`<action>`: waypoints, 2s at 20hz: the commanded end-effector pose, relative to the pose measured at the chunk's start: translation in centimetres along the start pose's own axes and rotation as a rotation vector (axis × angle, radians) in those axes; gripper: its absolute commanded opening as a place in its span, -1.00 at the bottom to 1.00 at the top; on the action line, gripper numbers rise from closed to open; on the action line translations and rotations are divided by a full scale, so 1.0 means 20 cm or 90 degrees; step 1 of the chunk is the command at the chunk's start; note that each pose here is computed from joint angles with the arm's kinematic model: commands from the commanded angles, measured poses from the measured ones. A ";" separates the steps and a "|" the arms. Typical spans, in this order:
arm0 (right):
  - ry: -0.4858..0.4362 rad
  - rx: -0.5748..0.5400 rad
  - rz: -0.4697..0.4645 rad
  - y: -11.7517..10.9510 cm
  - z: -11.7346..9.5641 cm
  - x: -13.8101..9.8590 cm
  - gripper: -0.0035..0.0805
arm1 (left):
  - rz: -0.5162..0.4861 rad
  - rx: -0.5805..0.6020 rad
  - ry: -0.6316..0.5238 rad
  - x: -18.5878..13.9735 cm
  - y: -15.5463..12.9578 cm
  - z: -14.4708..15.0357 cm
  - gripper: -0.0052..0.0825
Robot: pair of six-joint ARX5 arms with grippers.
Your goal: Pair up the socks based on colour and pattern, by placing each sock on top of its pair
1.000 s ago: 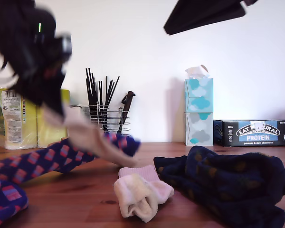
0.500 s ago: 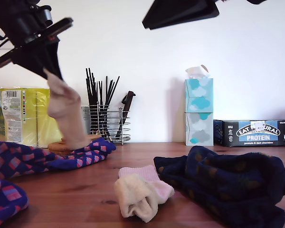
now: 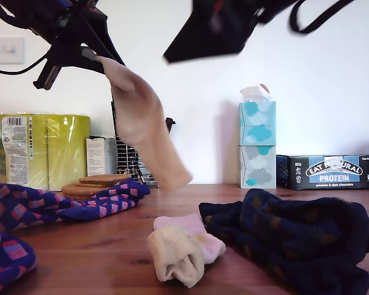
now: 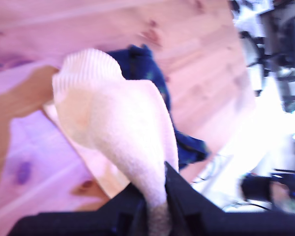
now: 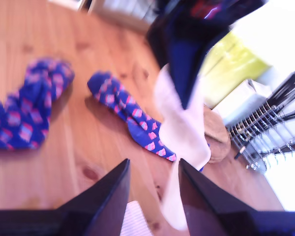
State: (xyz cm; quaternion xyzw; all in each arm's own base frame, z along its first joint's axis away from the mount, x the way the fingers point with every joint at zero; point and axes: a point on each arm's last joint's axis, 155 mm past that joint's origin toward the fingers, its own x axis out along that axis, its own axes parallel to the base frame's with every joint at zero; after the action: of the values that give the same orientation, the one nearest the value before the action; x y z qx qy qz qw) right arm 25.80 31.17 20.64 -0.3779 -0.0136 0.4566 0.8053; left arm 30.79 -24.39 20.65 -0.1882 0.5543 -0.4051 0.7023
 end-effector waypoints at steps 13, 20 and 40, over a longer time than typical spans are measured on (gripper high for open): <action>-0.007 -0.102 -0.056 -0.15 0.03 0.16 -0.82 | -0.038 0.047 0.084 0.13 -0.15 -0.16 -0.93; 0.003 -0.099 -0.049 -0.16 0.01 0.16 -0.94 | -0.042 0.068 0.079 0.13 -0.15 -0.15 -0.77; -0.024 -0.095 -0.018 -0.33 -0.09 0.36 -0.94 | 0.203 0.209 -0.055 -0.25 0.15 0.21 -0.93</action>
State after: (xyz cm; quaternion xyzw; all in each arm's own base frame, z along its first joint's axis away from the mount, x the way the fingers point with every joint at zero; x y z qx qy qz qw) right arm 35.56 33.28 22.18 -0.4235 -0.0727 0.4420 0.7874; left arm 35.56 -19.51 23.97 -0.0028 0.4632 -0.3636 0.8082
